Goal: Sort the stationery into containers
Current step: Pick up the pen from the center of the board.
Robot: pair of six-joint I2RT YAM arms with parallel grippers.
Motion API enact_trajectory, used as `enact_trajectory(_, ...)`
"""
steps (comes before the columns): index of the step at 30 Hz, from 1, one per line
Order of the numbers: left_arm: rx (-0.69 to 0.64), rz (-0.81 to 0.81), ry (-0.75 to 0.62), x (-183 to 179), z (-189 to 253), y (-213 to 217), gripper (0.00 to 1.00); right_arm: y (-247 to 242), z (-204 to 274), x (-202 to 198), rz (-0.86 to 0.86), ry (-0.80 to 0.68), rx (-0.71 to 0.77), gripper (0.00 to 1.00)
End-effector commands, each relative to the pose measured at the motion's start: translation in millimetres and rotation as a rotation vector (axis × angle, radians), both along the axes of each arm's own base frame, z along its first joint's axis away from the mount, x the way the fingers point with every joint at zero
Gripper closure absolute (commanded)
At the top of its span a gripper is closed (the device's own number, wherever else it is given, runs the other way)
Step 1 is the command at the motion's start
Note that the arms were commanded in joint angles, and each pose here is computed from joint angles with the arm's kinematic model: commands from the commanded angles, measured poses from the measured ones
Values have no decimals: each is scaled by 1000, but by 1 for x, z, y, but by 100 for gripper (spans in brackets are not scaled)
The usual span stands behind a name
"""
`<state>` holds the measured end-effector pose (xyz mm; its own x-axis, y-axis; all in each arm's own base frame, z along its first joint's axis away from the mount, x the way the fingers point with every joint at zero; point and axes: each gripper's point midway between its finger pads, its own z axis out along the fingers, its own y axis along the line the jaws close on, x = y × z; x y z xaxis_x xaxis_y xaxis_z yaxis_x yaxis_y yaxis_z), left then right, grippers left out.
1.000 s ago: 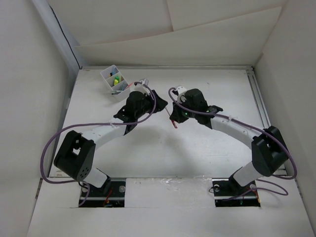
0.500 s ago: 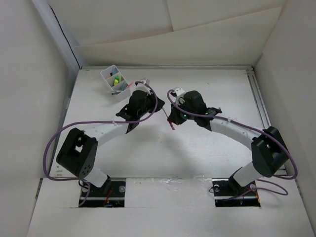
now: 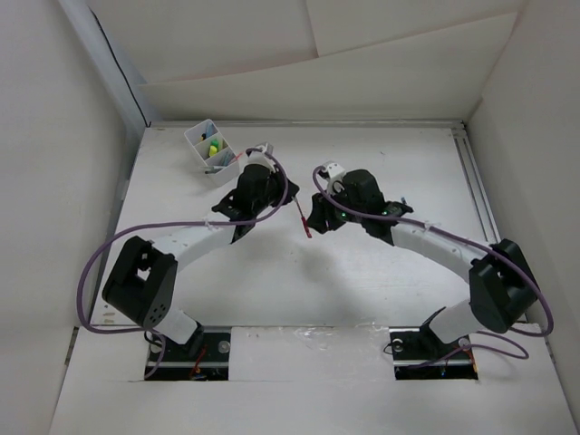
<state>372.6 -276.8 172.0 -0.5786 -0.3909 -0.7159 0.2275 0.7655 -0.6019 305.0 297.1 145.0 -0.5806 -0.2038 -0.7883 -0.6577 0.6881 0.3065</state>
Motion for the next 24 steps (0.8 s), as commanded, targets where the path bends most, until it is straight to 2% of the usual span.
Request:
enact_trajectory(1, -5, 86, -108, 14, 53, 17, 100, -3, 49, 10, -22, -128, 110, 47)
enact_trajectory(6, 20, 256, -141, 36, 67, 57, 100, -17, 59, 3, -57, -154, 143, 45)
enact_trajectory(11, 85, 507, -154, 68, 83, 116, 100, -38, 67, 12, -156, -159, 169, 45)
enact_trajectory(16, 62, 695, -175, 107, 107, 171, 100, -46, 69, 15, -192, -171, 174, 45)
enact_trajectory(24, 335, 939, -151, 148, 116, 243, 100, -57, 72, 17, -245, -189, 172, 45)
